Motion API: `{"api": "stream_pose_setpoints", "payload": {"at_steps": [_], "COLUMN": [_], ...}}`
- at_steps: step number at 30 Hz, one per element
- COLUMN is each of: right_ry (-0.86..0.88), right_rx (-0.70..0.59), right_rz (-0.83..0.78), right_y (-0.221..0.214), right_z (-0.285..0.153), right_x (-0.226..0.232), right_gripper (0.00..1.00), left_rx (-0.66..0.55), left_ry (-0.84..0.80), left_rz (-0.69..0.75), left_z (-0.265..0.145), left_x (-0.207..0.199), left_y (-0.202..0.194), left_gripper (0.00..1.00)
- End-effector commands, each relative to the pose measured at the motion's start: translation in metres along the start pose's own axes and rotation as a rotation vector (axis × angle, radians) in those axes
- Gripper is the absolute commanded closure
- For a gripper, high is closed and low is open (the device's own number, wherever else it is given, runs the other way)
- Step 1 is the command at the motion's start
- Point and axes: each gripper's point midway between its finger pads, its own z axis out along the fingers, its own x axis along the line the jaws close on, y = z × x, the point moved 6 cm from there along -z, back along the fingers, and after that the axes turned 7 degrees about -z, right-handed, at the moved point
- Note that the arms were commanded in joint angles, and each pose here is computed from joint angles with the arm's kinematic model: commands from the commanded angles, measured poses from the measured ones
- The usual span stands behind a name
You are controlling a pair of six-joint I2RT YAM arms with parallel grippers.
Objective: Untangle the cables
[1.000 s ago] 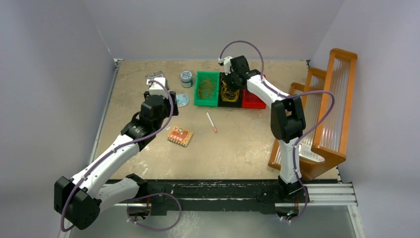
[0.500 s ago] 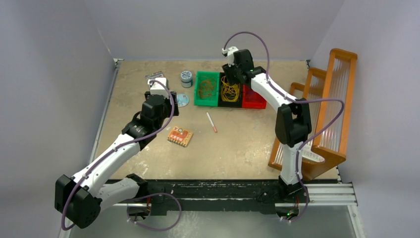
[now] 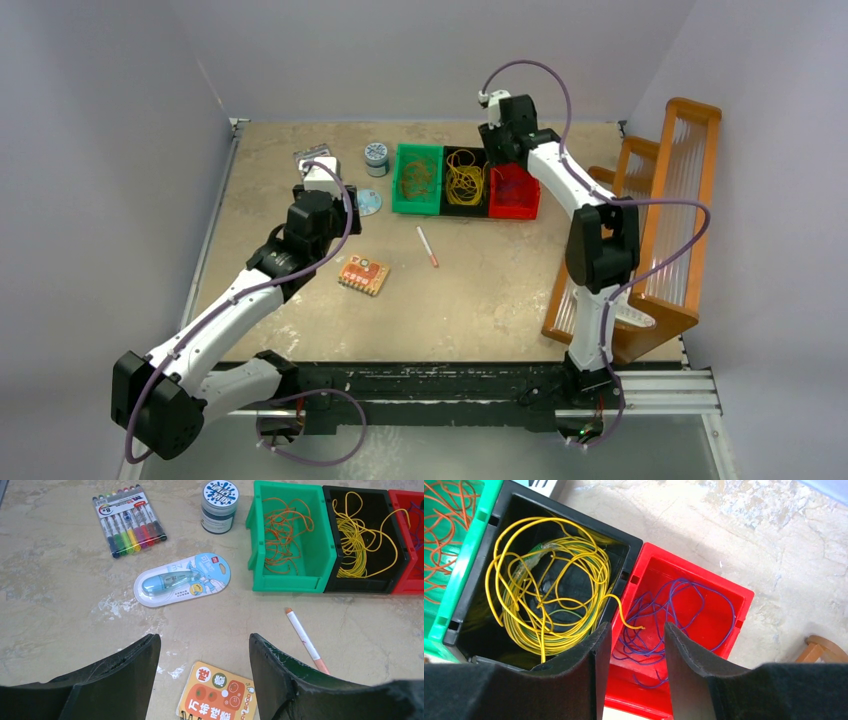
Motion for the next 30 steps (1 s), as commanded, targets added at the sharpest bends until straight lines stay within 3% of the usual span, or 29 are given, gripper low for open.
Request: {"api": "stream_pose_setpoints", "payload": {"at_steps": [1,10,26,30], "right_ry": [0.058,0.092,0.095,0.105], "right_rx": [-0.021,-0.016,0.009,-0.004], "right_rz": [-0.022,-0.03,-0.026,-0.027], "right_y": [0.009,0.005,-0.001,0.002], "right_z": [-0.002,0.016,0.027,0.024], "right_x": [0.002,0.003,0.004,0.005], "right_gripper": [0.55,0.63,0.87,1.0], "left_rx": [-0.049,-0.047,-0.046,-0.043], "left_ry": [-0.024,-0.022,-0.017,-0.018], "left_rz": [-0.029,-0.028,-0.027,-0.025], "left_z": [-0.003,-0.003,-0.003,-0.003], "left_x": [-0.006,-0.006,-0.004,-0.005], "left_y": [0.02,0.02,0.02,0.019], "left_gripper": [0.36,0.36,0.36,0.36]}}
